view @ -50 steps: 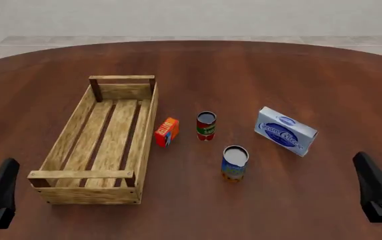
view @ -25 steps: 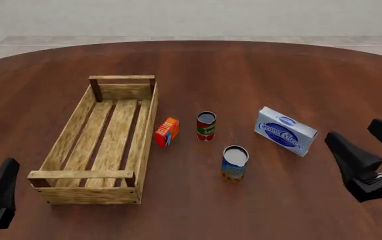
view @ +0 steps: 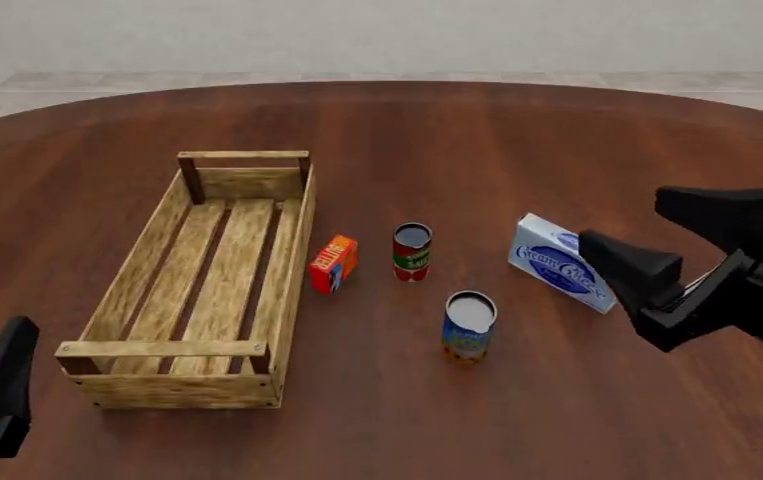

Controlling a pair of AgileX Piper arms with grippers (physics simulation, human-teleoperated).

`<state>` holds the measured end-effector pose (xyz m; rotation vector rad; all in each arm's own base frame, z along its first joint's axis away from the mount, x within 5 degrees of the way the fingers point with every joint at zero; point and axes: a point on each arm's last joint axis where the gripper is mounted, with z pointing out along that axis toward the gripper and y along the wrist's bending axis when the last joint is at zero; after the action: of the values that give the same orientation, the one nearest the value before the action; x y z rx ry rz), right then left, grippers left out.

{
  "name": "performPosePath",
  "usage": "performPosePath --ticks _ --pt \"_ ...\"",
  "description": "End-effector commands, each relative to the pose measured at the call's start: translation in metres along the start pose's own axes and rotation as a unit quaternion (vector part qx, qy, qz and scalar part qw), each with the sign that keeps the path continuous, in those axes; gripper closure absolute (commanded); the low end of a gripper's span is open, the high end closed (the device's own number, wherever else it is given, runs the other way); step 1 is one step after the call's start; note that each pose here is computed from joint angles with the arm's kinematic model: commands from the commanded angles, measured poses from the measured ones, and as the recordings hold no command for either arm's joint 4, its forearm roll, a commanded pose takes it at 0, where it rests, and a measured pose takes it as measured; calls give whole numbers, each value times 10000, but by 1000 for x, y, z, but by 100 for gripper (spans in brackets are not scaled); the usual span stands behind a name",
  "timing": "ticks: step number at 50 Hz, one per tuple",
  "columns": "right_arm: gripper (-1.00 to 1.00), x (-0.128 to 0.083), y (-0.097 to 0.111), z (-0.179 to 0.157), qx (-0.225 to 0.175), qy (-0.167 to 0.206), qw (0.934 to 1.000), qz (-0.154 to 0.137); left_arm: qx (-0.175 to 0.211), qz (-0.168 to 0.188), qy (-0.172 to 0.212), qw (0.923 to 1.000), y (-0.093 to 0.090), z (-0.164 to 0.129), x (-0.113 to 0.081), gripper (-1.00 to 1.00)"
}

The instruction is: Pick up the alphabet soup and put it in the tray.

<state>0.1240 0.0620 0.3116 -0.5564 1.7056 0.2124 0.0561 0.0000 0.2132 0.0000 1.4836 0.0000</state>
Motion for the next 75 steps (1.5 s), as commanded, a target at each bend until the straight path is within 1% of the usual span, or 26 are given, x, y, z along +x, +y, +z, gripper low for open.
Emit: performPosePath --ticks 1,5,10,11,12,13,16,17,18,20,26,39,54,62,68,75 --pt "-100 -15 5 21 -317 491 9979 -271 0 0 0 10000 0 0 0 -100" --pt "-100 -20 5 24 -362 580 9968 -420 0 0 0 10000 0 0 0 -100" --pt "-100 -30 6 26 -427 633 9964 -380 0 0 0 10000 0 0 0 -100" --pt "-100 -32 9 31 -522 739 9954 -312 0 0 0 10000 0 0 0 -100" --pt "-100 -33 7 31 -491 709 9957 -352 0 0 0 10000 0 0 0 -100" --pt "-100 -33 10 34 -553 778 9949 -312 0 0 0 10000 0 0 0 -100" --pt "-100 -36 13 38 -642 834 9941 -276 0 0 0 10000 0 0 0 -100" --pt "-100 -38 15 40 -699 880 9935 -184 0 0 0 10000 0 0 0 -100" --pt "-100 -38 14 40 -667 879 9936 -242 0 0 0 10000 0 0 0 -100" --pt "-100 -38 14 44 -684 941 9929 -242 0 0 0 10000 0 0 0 -100" --pt "-100 -28 19 60 -765 1235 9890 -267 0 0 0 10000 0 0 0 -100" --pt "-100 -14 23 78 -796 1515 9850 -221 0 0 0 10000 0 0 0 -100" --pt "-100 -1 26 94 -792 1664 9827 -196 0 0 0 10000 0 0 0 -100" --pt "-100 6 29 106 -812 1747 9812 -116 0 0 0 10000 0 0 0 -100" --pt "-100 12 33 113 -839 1793 9802 3 0 0 0 10000 0 0 0 -100" --pt "-100 20 35 119 -829 1845 9793 37 0 0 0 10000 0 0 0 -100"
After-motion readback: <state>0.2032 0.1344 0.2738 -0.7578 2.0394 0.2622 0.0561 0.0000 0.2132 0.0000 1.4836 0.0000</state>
